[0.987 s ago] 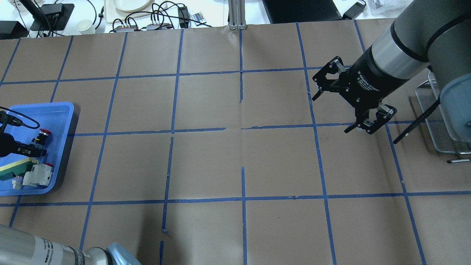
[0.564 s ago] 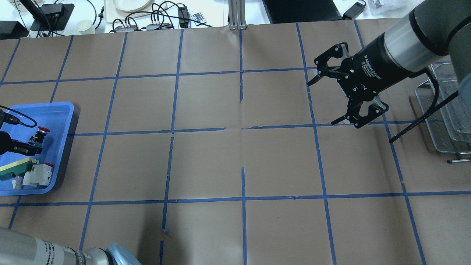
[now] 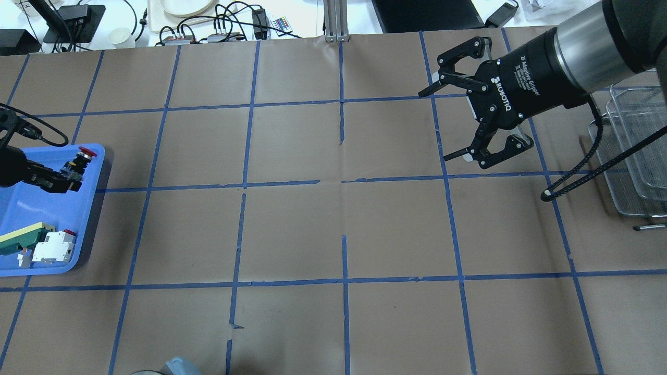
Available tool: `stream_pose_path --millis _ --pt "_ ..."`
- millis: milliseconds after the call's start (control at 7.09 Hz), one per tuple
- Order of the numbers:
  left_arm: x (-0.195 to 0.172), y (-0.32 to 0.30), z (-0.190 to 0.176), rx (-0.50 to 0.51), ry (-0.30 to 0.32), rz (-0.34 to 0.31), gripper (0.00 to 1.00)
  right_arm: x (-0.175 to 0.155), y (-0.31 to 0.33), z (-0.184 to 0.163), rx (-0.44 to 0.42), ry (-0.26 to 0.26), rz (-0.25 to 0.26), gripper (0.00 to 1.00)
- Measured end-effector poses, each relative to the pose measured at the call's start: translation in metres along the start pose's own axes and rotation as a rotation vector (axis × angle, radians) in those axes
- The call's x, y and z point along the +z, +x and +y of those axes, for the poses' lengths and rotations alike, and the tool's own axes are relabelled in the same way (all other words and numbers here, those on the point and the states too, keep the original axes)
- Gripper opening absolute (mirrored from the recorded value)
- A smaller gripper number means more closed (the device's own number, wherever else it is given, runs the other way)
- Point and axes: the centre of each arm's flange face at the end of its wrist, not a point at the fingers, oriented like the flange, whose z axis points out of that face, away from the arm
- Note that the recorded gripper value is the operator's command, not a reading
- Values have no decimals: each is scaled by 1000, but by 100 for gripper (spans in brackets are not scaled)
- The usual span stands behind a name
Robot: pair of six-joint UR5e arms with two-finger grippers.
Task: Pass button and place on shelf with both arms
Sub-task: 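Lift the red button with the left gripper while the right gripper rotates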
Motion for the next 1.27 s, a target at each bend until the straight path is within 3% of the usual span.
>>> stream_pose_path --millis 282,705,987,1269 --pt "-18 91 -55 146 -14 98 31 8 -2 -11 44 -73 -27 100" --pt "-34 244 -117 458 5 204 31 -17 3 -51 143 -87 -95 100" --pt "-39 316 -137 637 36 243 32 -29 11 -72 221 -107 -113 100" --pt "-33 353 -153 787 107 284 32 -34 15 -82 258 -124 -126 100"
